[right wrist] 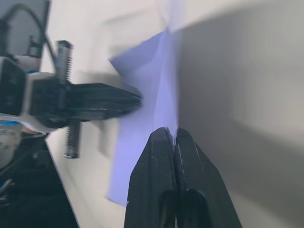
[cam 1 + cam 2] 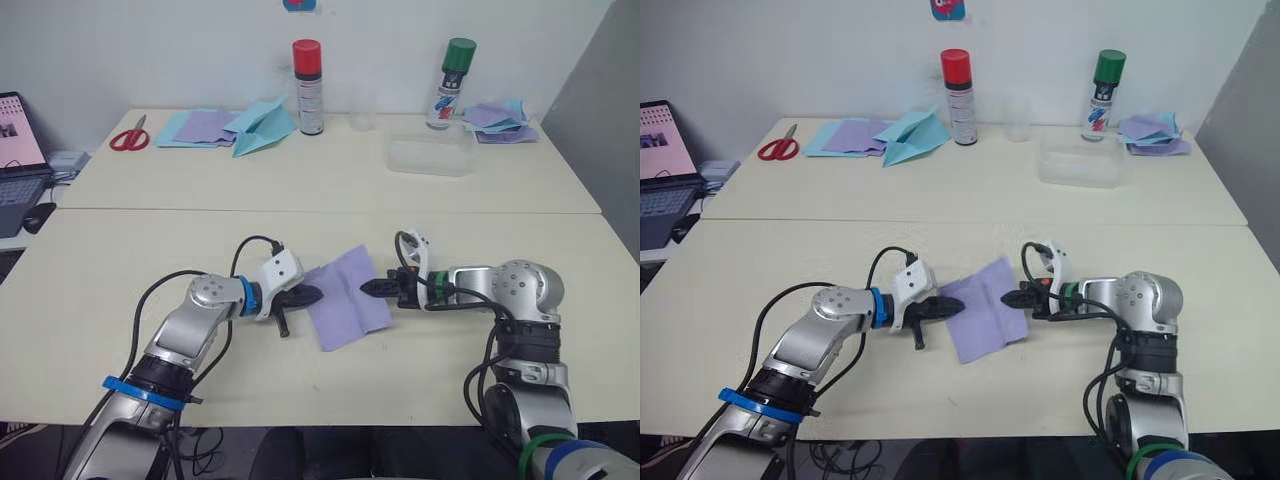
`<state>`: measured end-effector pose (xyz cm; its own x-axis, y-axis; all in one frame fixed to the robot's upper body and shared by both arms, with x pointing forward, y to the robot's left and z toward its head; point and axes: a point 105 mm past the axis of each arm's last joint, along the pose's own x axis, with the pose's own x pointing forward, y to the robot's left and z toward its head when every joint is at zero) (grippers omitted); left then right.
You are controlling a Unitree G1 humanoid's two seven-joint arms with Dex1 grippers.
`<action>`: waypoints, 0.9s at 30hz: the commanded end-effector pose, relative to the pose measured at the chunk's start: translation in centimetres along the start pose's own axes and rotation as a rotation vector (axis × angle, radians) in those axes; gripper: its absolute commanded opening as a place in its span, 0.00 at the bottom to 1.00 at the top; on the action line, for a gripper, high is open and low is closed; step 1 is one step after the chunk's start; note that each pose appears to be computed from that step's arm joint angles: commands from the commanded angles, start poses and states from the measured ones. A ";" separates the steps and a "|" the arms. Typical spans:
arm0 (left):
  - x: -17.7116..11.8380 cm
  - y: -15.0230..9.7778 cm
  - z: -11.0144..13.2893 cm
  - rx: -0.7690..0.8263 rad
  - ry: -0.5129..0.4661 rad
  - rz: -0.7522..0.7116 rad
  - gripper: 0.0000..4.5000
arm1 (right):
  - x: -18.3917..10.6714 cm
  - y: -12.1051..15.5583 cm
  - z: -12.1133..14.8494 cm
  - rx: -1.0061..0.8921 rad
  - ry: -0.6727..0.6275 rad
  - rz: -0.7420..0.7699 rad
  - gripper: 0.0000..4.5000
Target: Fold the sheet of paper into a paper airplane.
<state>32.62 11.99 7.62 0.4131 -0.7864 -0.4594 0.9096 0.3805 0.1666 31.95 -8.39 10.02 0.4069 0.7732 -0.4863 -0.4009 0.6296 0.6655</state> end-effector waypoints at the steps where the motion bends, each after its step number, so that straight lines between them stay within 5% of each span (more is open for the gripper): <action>1: -0.4 0.5 -2.8 -0.006 0.117 0.015 0.00 | -1.3 -0.2 0.5 -0.031 -0.027 -0.016 0.01; 13: 0.1 1.3 -3.3 0.034 0.137 0.007 0.00 | -0.7 0.5 -2.2 -0.036 0.011 0.033 0.01; 27: 0.1 0.7 -3.8 0.074 0.154 -0.020 0.00 | -1.0 -0.6 -2.3 -0.029 0.013 -0.030 0.01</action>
<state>33.95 12.12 7.72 0.4063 -0.7803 -0.4754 0.9109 0.3046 0.2784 29.65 -8.58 8.24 0.3821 0.7708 -0.5099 -0.4048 0.6355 0.6575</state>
